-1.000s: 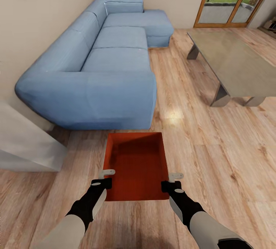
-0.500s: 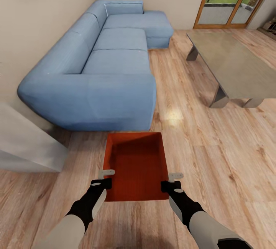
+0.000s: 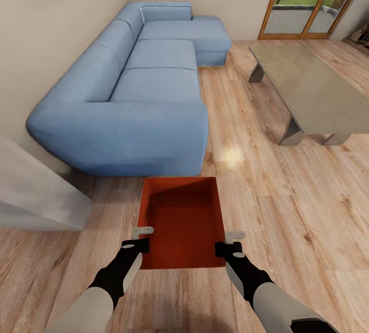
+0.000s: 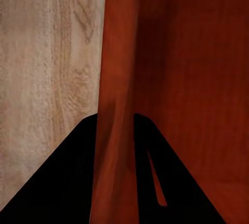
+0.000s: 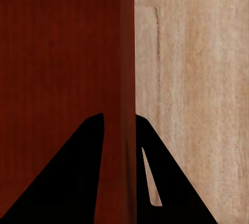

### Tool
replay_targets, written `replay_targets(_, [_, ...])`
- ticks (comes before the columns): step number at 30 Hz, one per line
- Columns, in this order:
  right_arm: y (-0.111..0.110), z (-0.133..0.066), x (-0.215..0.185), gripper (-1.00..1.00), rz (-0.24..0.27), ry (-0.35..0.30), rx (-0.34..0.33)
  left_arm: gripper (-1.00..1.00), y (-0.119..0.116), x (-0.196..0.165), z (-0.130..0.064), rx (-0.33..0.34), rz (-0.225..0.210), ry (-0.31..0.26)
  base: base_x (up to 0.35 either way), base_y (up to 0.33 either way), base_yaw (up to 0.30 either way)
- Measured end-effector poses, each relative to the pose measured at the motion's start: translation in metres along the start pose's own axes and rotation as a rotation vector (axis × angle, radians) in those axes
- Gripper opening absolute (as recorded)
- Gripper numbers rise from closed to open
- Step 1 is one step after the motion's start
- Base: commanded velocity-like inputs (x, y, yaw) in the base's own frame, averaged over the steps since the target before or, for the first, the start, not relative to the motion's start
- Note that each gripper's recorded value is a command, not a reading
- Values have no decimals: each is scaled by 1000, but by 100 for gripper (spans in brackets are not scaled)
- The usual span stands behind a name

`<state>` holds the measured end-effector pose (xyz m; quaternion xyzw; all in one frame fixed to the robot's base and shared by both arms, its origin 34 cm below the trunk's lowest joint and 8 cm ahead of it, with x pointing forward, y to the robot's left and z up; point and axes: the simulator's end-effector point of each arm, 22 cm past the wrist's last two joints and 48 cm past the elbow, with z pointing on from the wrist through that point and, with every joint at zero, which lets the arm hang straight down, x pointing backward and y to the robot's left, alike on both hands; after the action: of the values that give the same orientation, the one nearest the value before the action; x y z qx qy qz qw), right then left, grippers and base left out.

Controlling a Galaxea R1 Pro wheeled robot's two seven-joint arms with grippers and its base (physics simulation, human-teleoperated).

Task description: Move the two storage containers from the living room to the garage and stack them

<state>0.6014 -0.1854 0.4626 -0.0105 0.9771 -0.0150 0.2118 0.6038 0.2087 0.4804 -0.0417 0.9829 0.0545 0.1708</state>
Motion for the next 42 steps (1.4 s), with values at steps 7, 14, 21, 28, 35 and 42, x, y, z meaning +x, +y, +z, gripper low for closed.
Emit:
replay_targets(7, [0, -10, -4, -100, 2, -1, 0, -100, 1, -4, -10, 0, 2, -1, 0, 0, 0])
replay_targets(14, [-1, -20, -8, -100, 4, -3, 0, -100, 2, -8, -20, 1, 4, -3, 0, 0, 0])
replay_targets(21, [-1, -29, -12, -100, 6, -5, 0, -100, 3, -12, -30, 2, 6, -6, 0, 0, 0])
replay_targets(28, [-1, -38, -16, -100, 6, -6, 0, -100, 4, -15, -39, 3, 7, -6, 0, 0, 0])
replay_targets(35, [-2, -47, -19, -100, 6, -5, 0, -100, 5, -17, -48, 2, 6, -5, 0, 0, 0])
replay_targets(42, [-2, -56, -22, -100, 6, -5, 0, -100, 6, -19, -57, 3, 6, -5, 0, 0, 0])
